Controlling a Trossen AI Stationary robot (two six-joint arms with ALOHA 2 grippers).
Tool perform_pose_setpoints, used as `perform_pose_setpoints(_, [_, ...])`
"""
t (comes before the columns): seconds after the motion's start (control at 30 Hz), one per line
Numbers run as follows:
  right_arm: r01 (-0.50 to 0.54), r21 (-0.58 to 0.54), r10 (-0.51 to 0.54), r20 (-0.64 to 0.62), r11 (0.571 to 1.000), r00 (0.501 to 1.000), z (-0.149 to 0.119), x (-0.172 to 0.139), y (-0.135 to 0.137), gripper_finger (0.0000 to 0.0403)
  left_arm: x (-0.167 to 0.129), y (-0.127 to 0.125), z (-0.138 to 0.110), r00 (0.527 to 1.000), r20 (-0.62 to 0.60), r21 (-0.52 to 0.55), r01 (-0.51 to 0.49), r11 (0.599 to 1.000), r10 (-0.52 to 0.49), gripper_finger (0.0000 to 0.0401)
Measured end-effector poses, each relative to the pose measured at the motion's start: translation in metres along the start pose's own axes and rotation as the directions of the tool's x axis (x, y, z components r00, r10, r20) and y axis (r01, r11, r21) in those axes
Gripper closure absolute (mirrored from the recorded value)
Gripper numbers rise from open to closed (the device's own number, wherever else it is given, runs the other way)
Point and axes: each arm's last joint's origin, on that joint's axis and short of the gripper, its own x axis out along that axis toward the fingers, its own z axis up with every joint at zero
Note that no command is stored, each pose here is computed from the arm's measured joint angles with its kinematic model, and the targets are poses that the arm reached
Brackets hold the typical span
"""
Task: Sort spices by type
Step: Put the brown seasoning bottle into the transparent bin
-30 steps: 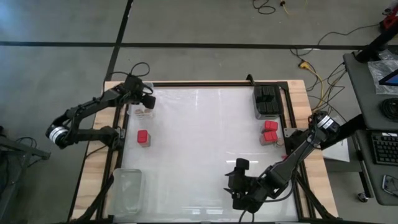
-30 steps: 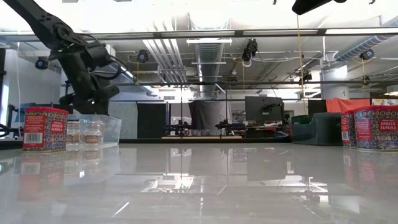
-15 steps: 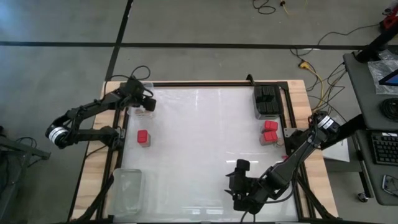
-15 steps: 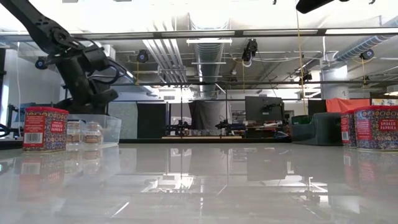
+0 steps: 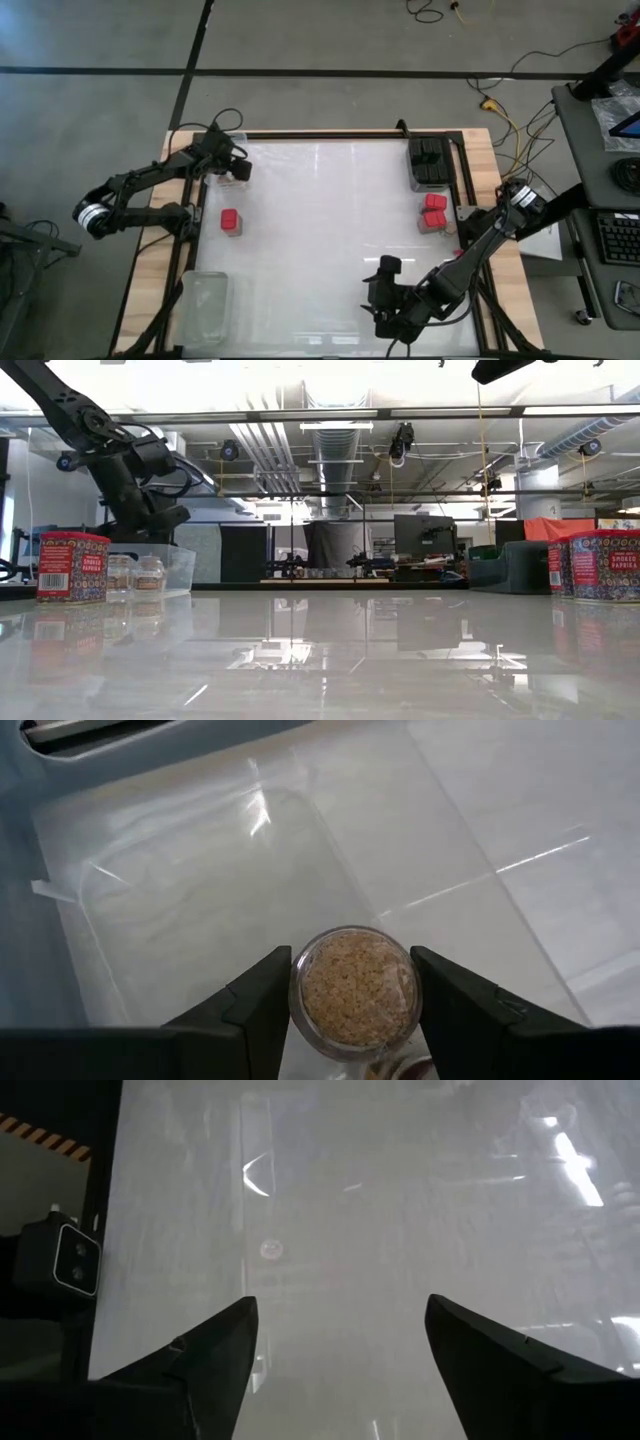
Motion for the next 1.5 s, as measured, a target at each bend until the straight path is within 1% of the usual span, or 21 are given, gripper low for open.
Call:
perform_pose_setpoints(0.17, [0.0, -0.002, 0.0, 0.0, 1.0, 1.0, 0.0, 0.0, 0.0, 0.0118, 0.001, -0.001, -0.001, 0.999, -0.013, -0.026, 0.047, 0.999, -0.047, 0.0228])
perform_pose_setpoints(0.47, [0.0, -0.001, 0.0, 0.001, 1.0, 1.0, 0.0, 0.0, 0.0, 0.0106, 0.001, -0.001, -0.001, 0.999, -0.005, -0.044, 0.053, 0.998, -0.053, 0.0224])
perform_pose_setpoints(0.67, [0.0, 0.007, 0.0, 0.001, 1.0, 1.0, 0.0, 0.0, 0.0, 0.0103, 0.001, -0.001, -0.001, 0.999, -0.005, -0.044, 0.053, 0.998, -0.053, 0.0195])
perform_pose_setpoints(0.87, [0.0, 0.009, 0.0, 0.001, 1.0, 1.0, 0.0, 0.0, 0.0, 0.0112, 0.0, -0.001, 0.0, 0.999, -0.011, -0.025, 0.051, 0.998, -0.051, 0.0166])
perform_pose_setpoints(1.03, [0.001, 0.006, -0.001, 0.001, 1.0, 1.0, 0.0, 0.0, 0.0, 0.0115, -0.008, -0.004, 0.011, 0.998, 0.01, -0.021, 0.055, 0.998, -0.055, 0.0157])
perform_pose_setpoints(1.27, [0.002, 0.007, -0.002, 0.001, 1.0, 1.0, 0.0, 0.0, 0.0, 0.0101, -0.019, -0.006, 0.023, 0.999, -0.006, -0.017, 0.05, 0.999, -0.05, 0.0156])
perform_pose_setpoints(1.33, [0.002, 0.008, -0.002, 0.001, 1.0, 1.0, 0.0, 0.0, 0.0, 0.0098, -0.023, -0.006, 0.026, 1.0, -0.013, -0.017, 0.027, 1.0, -0.027, 0.0156])
perform_pose_setpoints(1.43, [0.002, 0.007, -0.002, 0.0, 1.0, 1.0, 0.0, 0.0, 0.0, 0.0097, -0.03, -0.003, 0.029, 0.996, -0.042, -0.011, -0.074, 0.997, 0.073, 0.0158])
perform_pose_setpoints(1.5, [0.002, 0.007, -0.002, 0.0, 1.0, 1.0, 0.0, 0.0, 0.0, 0.01, -0.033, -0.003, 0.032, 0.995, -0.055, -0.024, -0.091, 0.996, 0.089, 0.0168])
